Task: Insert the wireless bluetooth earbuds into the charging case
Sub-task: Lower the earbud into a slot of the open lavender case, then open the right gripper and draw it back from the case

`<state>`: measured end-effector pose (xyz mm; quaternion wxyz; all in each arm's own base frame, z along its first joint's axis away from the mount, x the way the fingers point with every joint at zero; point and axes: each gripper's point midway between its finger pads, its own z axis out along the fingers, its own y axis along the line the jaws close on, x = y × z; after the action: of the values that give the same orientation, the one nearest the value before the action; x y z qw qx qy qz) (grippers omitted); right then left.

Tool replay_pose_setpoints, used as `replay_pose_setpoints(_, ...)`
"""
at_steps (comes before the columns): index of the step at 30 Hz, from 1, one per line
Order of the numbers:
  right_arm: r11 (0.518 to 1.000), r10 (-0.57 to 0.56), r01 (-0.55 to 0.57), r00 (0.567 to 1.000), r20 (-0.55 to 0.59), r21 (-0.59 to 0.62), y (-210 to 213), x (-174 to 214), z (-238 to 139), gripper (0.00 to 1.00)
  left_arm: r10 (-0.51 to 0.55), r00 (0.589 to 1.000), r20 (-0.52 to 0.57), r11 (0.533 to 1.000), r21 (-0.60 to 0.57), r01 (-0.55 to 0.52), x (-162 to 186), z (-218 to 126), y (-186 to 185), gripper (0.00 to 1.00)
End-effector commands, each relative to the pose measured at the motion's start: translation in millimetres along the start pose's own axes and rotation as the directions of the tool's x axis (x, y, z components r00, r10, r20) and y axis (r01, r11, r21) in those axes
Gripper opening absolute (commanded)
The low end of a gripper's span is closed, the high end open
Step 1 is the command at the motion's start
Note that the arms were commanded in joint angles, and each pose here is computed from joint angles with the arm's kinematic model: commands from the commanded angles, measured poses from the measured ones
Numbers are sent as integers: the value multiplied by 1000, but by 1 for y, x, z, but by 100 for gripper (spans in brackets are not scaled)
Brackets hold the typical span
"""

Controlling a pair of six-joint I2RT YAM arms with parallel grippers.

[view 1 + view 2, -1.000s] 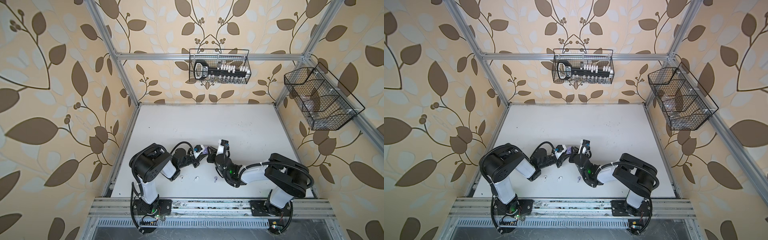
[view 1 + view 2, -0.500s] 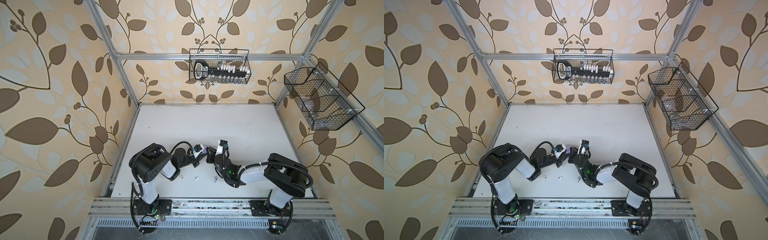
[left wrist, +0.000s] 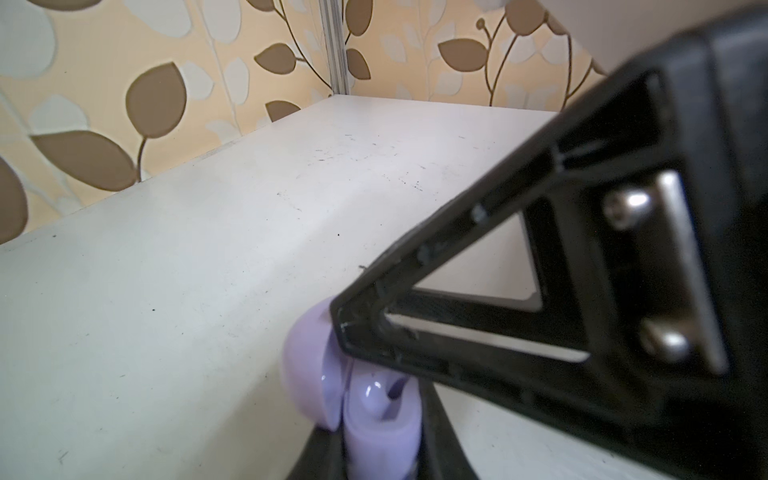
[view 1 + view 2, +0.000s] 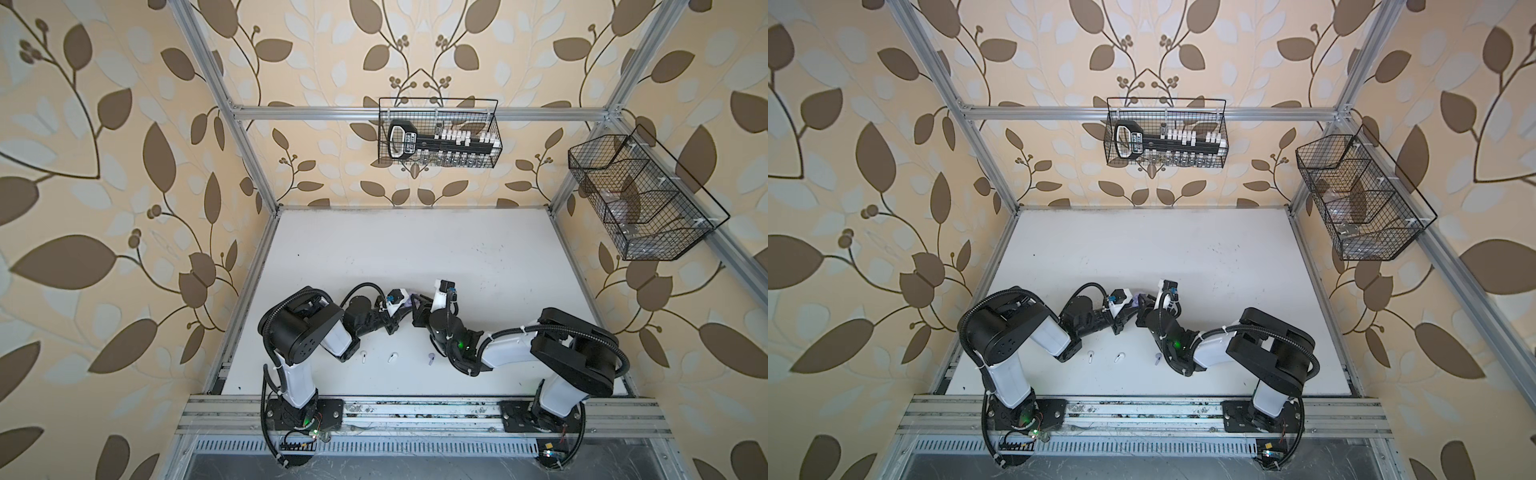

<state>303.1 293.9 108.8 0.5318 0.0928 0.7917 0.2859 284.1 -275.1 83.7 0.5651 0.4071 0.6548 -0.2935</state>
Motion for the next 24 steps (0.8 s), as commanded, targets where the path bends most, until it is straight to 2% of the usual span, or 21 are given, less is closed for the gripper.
replay_pose_setpoints(1,1000,4,-4,1000,18,4,-3,-8,-7,33,32,996,88,999,6,-32,-25,2,4,4)
replay_pose_setpoints(14,999,-10,9,1000,25,36,-12,-23,-22,38,37,996,87,999,14,-38,-24,1,2,4)
replay_pose_setpoints(20,997,-42,43,999,-20,68,-19,-23,-36,40,44,995,87,999,24,-46,-24,1,1,4)
replay_pose_setpoints(24,993,-47,56,995,-91,103,-29,-18,-45,42,44,995,87,999,18,-45,-24,1,2,4)
